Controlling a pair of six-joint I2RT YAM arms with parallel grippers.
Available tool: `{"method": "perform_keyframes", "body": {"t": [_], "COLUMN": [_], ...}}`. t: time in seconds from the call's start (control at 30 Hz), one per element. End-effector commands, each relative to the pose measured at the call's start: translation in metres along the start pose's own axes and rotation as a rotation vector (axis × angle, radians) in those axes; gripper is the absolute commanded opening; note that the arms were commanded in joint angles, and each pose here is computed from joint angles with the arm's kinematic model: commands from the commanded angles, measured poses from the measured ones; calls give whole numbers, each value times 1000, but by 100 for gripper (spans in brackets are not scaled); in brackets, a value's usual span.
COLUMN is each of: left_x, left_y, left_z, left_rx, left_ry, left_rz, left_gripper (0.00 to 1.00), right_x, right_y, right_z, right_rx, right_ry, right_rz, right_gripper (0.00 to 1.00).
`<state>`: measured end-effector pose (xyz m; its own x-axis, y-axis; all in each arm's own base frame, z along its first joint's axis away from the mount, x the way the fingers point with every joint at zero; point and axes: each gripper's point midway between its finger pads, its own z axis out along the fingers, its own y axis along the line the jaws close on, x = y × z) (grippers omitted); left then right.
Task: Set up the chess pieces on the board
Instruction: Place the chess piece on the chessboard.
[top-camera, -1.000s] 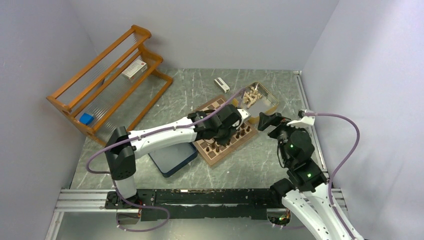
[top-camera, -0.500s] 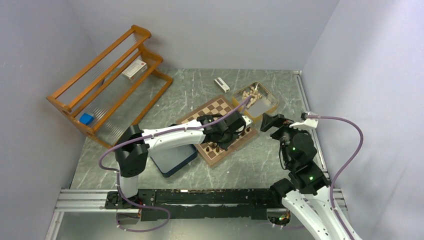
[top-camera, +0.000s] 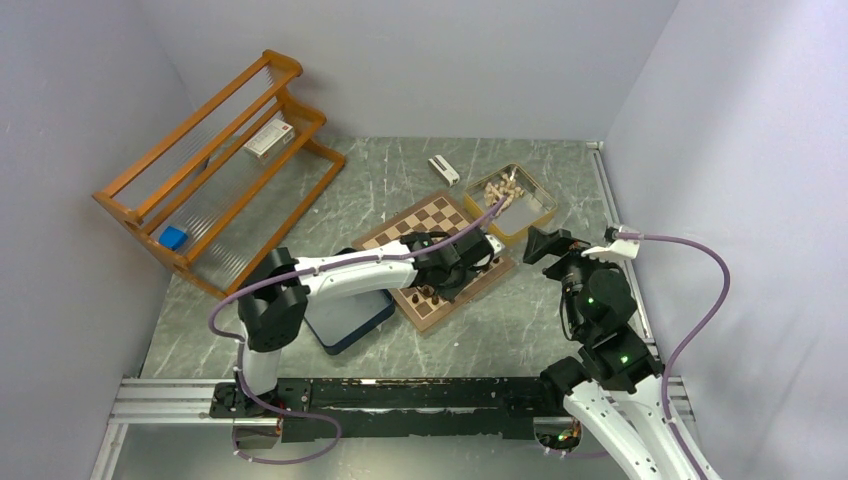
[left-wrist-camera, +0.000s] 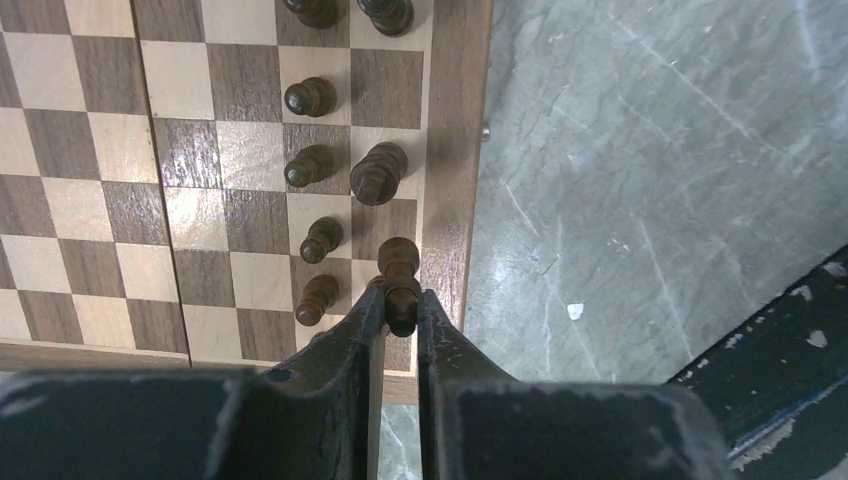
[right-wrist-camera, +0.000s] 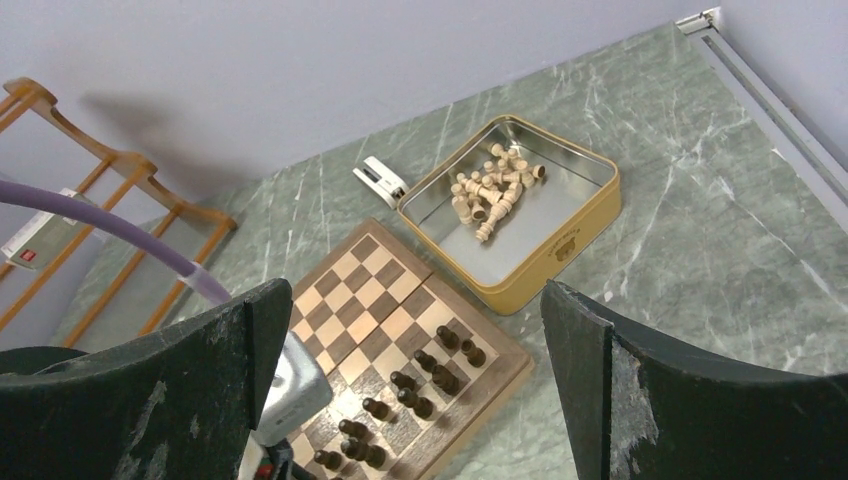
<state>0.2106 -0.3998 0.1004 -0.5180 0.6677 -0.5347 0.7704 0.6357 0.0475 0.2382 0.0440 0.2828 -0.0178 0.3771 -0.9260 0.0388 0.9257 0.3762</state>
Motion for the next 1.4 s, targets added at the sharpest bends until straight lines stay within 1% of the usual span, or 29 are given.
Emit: {"method": "perform_keyframes", "body": {"t": [0.0,0.3,0.73,0.8,0.9,0.97,1.2,1.37], "left_x": [-1,5,10,9,8,8,5,-4], "left_y": [2,5,4,4,6,6,7,8], "left_z": [10,17,26,26,25,25,24,17], "left_rx": [-30,-48,-53,-53,-61,-64,-70,-72], "left_ry": [5,23,49,48,44,43,37,4], "left_rz": [26,32,43,45,44,43,42,32], "left_gripper": [12,14,20,22,30,33,37,40], "right_x": [-2,-5,-4,-5,-5,-4,-2,0], "right_y": [-4,-4,-4,-4,-3,-3,-2,-2], "right_z": [-2,-3,-2,-2,-2,-2,-1,-1], "right_rx": [12,9,8,8,6,4,1,1], "right_ry": [-16,-25,-24,-25,-25,-24,-18,-15], "right_rz": [-3,-7,-11,-13,-15,-16,-18,-14], "right_gripper": [100,100,100,100,100,100,100,100]}}
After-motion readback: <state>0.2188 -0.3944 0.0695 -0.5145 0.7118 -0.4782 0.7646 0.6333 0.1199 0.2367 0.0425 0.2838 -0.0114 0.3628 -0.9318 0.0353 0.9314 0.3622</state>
